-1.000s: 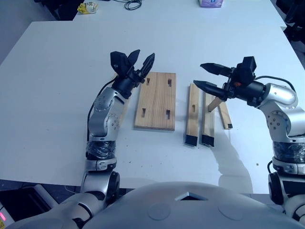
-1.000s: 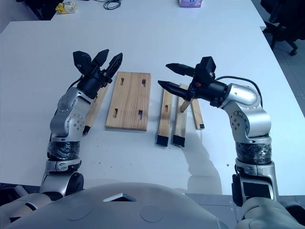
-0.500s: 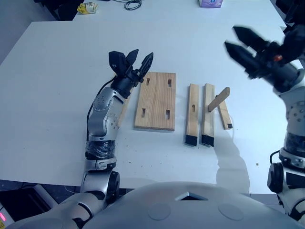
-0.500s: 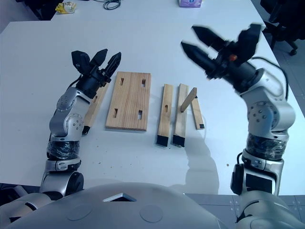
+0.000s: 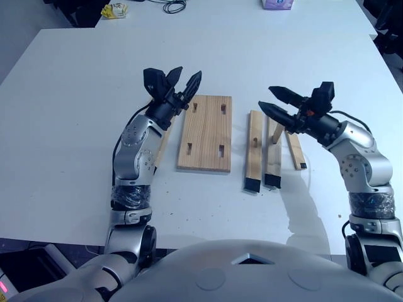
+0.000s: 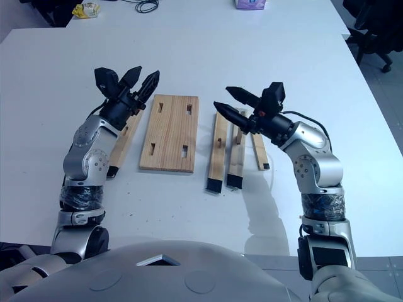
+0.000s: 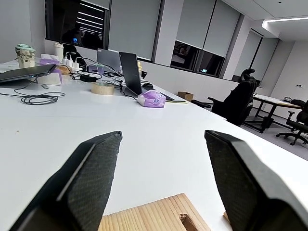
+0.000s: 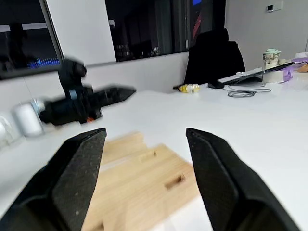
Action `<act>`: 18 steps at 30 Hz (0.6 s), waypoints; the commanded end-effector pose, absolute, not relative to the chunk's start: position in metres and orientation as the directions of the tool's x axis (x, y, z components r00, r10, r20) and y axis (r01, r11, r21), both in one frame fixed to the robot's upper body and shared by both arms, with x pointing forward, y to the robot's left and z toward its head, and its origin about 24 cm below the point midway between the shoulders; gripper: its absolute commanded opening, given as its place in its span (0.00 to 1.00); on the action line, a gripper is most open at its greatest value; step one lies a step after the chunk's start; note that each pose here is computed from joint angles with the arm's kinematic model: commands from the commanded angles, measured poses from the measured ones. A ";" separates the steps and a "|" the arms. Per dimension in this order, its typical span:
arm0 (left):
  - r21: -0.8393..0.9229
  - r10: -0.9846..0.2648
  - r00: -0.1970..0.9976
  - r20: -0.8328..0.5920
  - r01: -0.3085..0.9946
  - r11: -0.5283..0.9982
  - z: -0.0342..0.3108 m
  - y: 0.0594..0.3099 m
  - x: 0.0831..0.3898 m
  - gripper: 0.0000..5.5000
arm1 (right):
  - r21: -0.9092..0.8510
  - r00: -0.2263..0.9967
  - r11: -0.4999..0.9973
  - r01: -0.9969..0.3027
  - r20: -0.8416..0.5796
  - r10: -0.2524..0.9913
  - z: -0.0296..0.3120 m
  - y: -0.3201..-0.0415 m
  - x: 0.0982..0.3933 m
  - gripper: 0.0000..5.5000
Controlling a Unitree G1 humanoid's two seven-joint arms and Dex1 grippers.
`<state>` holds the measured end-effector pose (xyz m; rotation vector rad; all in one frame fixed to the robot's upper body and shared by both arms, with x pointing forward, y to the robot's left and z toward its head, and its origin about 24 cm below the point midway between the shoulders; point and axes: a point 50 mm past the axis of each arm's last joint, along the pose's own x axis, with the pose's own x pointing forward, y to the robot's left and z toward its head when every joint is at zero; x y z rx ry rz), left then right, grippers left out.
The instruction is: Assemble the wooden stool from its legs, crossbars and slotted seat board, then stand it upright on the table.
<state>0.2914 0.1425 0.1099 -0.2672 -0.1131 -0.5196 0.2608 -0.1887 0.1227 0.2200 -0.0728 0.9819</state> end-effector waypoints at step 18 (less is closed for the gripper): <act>-0.385 -0.187 0.957 0.223 0.263 0.885 0.121 0.158 0.244 0.58 | 0.105 0.471 0.548 -0.830 -0.395 0.789 0.147 -0.253 0.233 0.56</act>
